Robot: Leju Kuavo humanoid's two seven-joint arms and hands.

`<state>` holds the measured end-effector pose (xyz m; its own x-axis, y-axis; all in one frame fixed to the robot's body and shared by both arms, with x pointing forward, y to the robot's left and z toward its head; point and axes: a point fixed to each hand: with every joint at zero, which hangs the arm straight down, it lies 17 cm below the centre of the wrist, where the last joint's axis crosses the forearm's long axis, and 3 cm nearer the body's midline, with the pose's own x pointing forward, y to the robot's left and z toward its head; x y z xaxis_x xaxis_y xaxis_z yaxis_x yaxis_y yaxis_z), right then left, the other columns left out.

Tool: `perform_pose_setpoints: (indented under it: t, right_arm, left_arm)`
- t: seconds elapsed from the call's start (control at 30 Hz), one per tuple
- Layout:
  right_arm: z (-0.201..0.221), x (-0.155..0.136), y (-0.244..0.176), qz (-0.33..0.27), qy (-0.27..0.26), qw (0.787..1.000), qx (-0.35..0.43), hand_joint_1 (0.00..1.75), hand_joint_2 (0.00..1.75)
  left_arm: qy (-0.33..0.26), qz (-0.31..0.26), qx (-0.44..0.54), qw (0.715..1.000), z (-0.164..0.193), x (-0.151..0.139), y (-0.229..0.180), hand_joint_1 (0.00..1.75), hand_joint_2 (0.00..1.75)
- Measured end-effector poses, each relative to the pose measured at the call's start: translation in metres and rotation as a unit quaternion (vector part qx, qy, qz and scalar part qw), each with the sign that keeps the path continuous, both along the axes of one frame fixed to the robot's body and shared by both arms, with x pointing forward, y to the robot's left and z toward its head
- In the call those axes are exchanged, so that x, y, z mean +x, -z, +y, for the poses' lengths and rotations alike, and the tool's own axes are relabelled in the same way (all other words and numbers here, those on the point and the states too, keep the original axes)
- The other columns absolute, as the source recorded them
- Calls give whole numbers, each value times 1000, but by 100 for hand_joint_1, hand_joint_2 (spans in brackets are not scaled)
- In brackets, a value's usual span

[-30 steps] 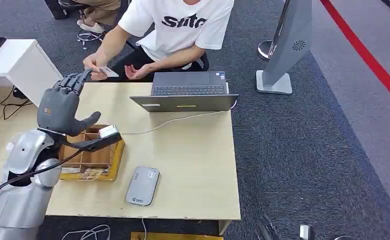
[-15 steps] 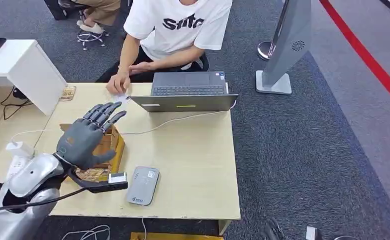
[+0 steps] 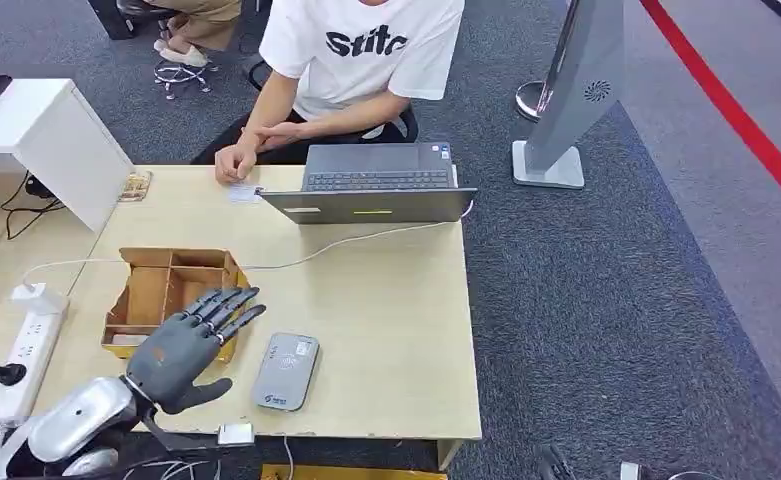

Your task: Pass the card to the sensor for recognition and then transmit it.

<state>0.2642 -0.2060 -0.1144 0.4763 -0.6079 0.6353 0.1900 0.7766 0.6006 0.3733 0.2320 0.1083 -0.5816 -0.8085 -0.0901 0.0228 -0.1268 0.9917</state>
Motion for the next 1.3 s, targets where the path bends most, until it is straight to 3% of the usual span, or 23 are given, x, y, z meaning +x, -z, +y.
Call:
perform_pose_setpoints:
  t: [0.2,0.33,0.77,1.3]
  right_arm:
    - [-1,0,-5,-4,8,1000,2,0,175]
    - [1,-3,-8,-20,4,1000,8,0,175]
    - [-3,-23,3,-5,-4,1000,-1,0,175]
    - [-5,-24,3,-5,-7,1000,-3,0,175]
  left_arm:
    - [-21,-6,-4,1000,6,-12,11,0,175]
    - [-57,-61,3,997,11,-10,1,0,175]
    - [-120,-124,-56,983,30,-7,-21,0,175]
    - [-179,-117,-15,977,74,4,6,0,175]
